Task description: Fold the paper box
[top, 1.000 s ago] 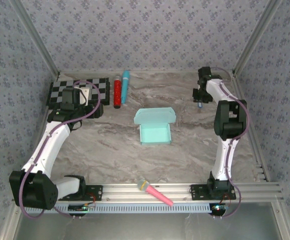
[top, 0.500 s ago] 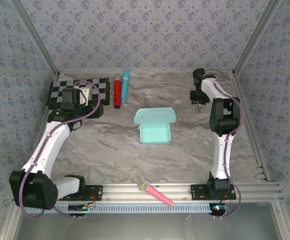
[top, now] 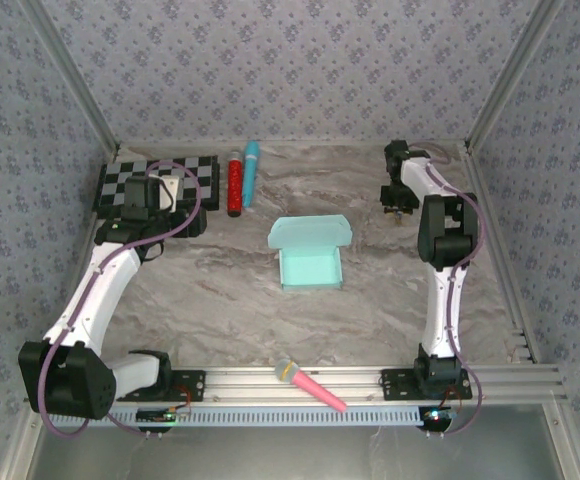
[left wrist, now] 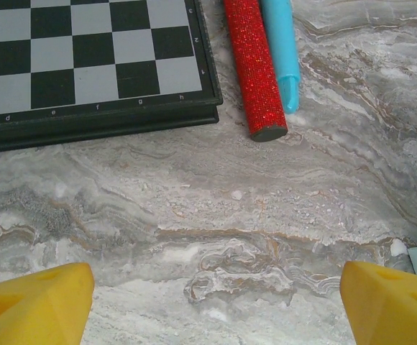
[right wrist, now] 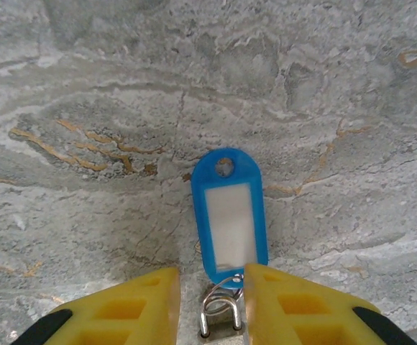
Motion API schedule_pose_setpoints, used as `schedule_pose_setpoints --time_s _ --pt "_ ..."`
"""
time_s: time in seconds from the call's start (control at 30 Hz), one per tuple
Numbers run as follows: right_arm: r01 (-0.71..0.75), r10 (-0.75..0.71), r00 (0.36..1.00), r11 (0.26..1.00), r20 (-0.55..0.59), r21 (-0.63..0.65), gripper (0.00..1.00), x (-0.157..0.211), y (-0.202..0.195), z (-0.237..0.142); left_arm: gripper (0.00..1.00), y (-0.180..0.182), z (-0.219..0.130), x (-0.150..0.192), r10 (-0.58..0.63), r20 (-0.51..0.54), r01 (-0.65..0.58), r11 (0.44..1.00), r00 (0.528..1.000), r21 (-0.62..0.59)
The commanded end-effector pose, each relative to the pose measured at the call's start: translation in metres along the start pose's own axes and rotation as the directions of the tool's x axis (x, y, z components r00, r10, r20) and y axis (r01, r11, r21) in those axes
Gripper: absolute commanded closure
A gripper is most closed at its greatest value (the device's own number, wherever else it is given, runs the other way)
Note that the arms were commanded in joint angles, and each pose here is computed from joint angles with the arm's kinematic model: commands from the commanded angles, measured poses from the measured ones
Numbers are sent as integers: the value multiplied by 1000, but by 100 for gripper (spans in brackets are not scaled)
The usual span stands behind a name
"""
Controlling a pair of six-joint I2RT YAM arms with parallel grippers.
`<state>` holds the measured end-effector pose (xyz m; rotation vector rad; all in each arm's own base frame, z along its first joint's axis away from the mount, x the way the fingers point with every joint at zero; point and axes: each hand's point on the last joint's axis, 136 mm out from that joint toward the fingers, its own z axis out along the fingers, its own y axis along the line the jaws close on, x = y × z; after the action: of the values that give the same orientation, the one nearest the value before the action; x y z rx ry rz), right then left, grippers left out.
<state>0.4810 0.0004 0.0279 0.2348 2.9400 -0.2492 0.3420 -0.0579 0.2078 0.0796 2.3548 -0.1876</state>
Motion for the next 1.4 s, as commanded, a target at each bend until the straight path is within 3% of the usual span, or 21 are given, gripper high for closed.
schedule_pose_setpoints --time_s 0.0,0.33,0.6,1.0,1.23,1.37 --pt "-5 6 999 1000 -35 26 70 6 -3 6 11 0 -7 -3 2 9 -2 1000 1000 6" --pt "-5 9 999 997 -40 81 74 14 -11 10 11 1 -6 -3 0 6 0 1000 1000 5" --pt "-12 14 999 997 -29 81 84 15 -12 8 11 1 -5 -3 -4 3 4 1000 1000 6" --pt "-20 20 1000 996 -8 84 88 14 -17 0 11 0 -3 -3 -11 -3 11 1000 1000 11" --pt "-31 30 999 996 22 84 100 13 -20 -12 11 0 -2 -2 -12 -7 12 1000 1000 14" --pt "-43 39 998 996 49 80 100 13 -24 -24 11 -1 -2 -3 -14 -7 14 1000 1000 15"
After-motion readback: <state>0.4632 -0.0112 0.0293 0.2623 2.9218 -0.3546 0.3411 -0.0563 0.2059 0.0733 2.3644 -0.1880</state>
